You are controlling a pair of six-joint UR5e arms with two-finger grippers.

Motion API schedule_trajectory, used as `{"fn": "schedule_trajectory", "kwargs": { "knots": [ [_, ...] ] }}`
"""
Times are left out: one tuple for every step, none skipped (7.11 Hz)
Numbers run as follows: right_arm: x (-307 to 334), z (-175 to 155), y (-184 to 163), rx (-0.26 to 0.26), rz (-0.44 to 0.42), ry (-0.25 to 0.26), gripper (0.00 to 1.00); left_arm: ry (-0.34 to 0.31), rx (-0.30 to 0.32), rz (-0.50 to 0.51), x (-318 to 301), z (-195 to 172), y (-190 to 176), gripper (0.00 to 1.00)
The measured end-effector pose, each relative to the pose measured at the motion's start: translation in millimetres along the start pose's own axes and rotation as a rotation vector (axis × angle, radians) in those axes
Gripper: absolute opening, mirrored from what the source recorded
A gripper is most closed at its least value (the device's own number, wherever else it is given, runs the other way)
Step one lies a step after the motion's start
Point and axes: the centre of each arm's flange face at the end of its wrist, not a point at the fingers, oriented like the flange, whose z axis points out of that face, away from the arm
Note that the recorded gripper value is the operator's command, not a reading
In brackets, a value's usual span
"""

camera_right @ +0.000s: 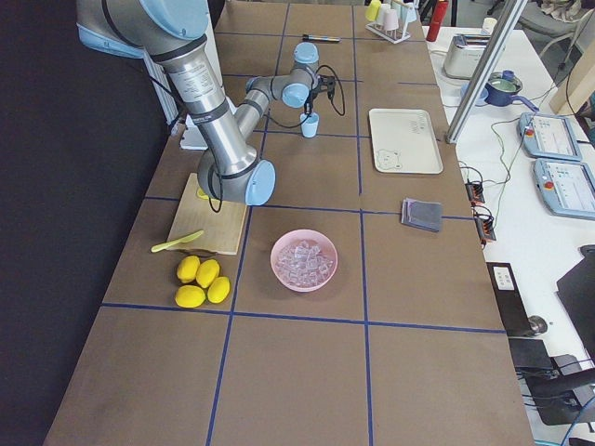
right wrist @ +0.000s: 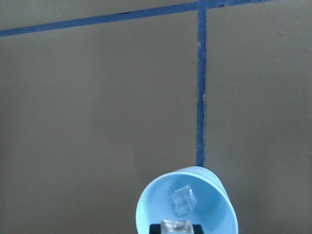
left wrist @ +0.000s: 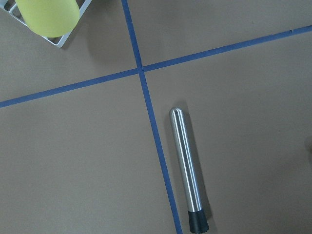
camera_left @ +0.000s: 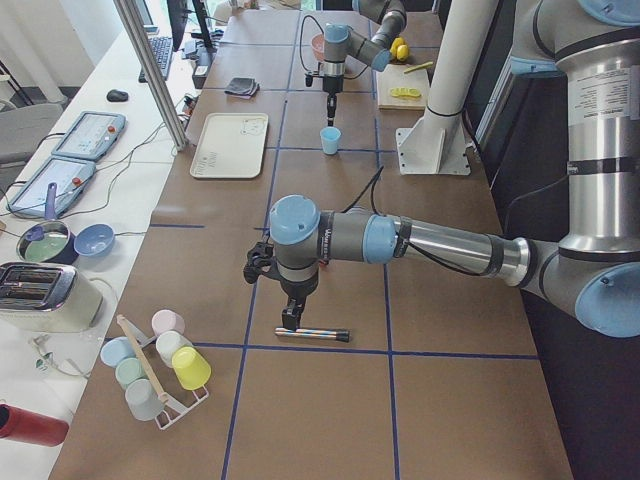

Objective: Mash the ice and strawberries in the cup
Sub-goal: 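Carry the ice cube with the right gripper over the cup, then open the right gripper to drop the ice cube into the cup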

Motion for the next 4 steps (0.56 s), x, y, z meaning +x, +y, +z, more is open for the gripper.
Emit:
{"fn": "schedule_trajectory", "kwargs": {
  "knots": [
    [-4.2,3.6,1.6,0.007,-0.001,0.003,0.76,0.004,0.000,-0.001,0.4,0.2,0.8,1.00],
    [-7.0,4.5,2.3,0.010,-0.002,0.003,0.85,0.011,0.000,-0.002,0.6,0.9,2.2,1.00],
    [-8.4,4.3,2.3,0.012,-0.002,0.002,0.83,0.013,0.000,-0.003,0.6,1.3,3.0,1.00],
    [-8.5,3.9,2.1,0.012,-0.002,0.002,0.82,0.014,0.000,-0.003,0.8,1.3,3.4,1.00]
  ]
}}
